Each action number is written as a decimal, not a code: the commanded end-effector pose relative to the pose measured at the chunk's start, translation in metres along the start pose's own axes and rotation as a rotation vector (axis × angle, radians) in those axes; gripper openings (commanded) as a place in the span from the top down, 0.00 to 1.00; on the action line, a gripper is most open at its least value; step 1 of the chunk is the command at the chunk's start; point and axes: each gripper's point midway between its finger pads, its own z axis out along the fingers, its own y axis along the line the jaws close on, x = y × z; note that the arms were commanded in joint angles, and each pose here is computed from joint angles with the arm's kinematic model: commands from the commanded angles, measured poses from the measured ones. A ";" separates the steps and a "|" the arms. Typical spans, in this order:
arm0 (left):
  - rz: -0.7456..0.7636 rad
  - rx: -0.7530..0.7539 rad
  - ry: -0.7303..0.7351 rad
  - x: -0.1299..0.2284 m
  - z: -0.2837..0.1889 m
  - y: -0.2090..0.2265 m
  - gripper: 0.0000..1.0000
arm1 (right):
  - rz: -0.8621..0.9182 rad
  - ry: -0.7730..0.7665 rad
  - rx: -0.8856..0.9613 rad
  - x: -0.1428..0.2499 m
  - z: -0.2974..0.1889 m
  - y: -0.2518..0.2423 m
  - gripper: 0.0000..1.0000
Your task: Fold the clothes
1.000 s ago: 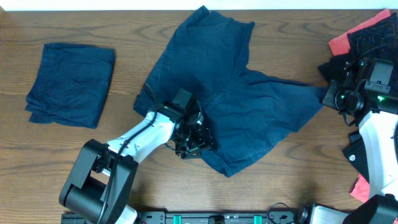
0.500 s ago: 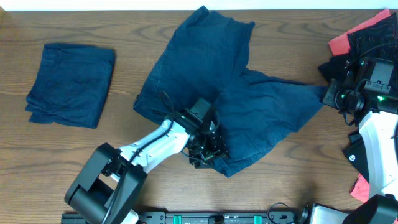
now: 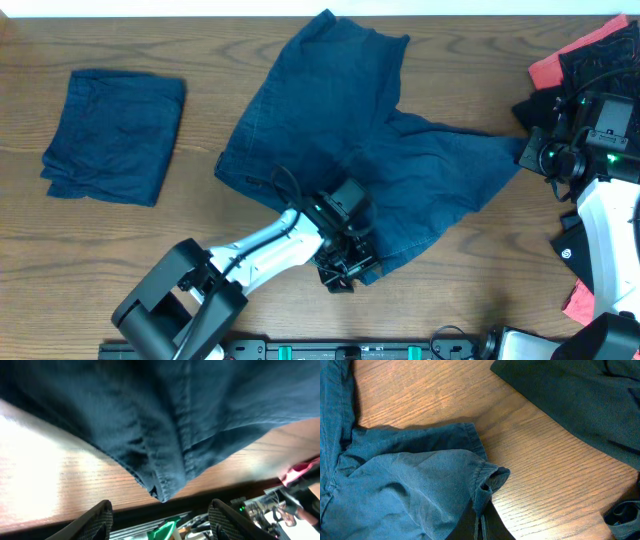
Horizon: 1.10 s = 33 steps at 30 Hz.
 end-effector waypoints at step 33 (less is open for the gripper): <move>-0.330 0.008 -0.175 -0.027 0.024 -0.005 0.63 | -0.020 0.004 0.011 0.000 0.001 -0.002 0.99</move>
